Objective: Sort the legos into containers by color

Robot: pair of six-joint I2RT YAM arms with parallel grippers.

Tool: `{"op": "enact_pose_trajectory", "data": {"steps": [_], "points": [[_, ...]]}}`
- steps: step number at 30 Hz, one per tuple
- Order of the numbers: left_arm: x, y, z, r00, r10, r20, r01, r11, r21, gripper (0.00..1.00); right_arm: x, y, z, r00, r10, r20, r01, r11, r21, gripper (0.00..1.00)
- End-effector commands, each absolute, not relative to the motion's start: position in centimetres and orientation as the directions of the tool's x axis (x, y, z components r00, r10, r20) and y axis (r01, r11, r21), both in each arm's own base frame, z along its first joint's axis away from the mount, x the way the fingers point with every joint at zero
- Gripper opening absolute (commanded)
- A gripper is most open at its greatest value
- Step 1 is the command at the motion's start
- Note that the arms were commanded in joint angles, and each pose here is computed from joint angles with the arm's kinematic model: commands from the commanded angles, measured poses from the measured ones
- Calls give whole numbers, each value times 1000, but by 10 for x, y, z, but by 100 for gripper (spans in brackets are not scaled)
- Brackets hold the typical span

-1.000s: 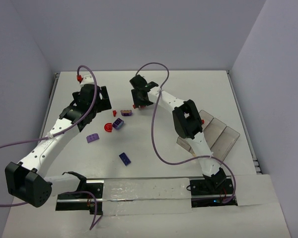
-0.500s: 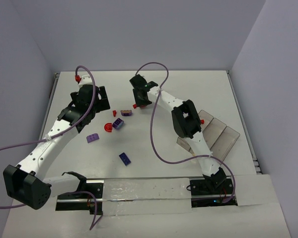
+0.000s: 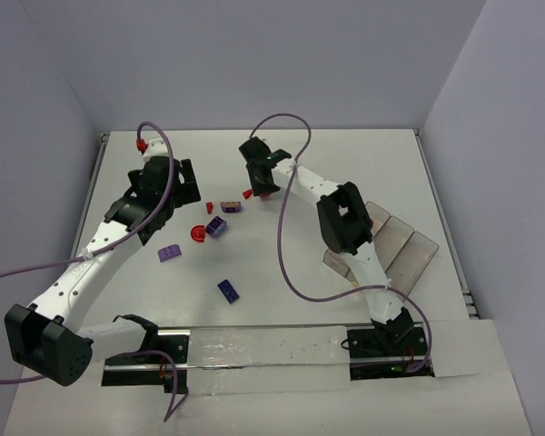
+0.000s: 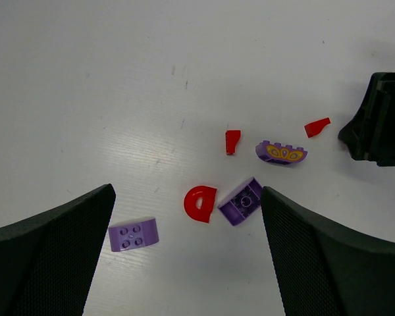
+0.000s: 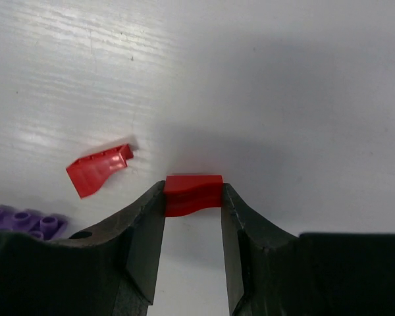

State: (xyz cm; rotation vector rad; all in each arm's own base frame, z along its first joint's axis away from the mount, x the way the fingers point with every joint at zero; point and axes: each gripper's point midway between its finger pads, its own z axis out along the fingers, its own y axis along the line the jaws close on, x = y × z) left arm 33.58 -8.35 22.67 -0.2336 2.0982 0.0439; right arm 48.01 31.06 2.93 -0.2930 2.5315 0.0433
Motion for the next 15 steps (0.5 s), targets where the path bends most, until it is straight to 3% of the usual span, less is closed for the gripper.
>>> {"op": "enact_pose_trajectory", "data": {"steps": [1,4,10,15], "points": [[335,-84,237,-468,-151,-871,-178,981,-75,99,489,294,128,-694,-131,-708,-177,984,-8,36],[335,-85,235,-471,-152,-869,-174,982,-77,99,485,277,161,-660,-85,-746,-154,988,23,36],[337,-88,233,-474,-153,-867,-167,983,-82,99,457,217,170,-647,-39,-762,-60,998,0,35],[338,-90,232,-475,-154,-867,-162,983,-86,99,421,153,161,-661,100,-743,60,995,81,34]]}}
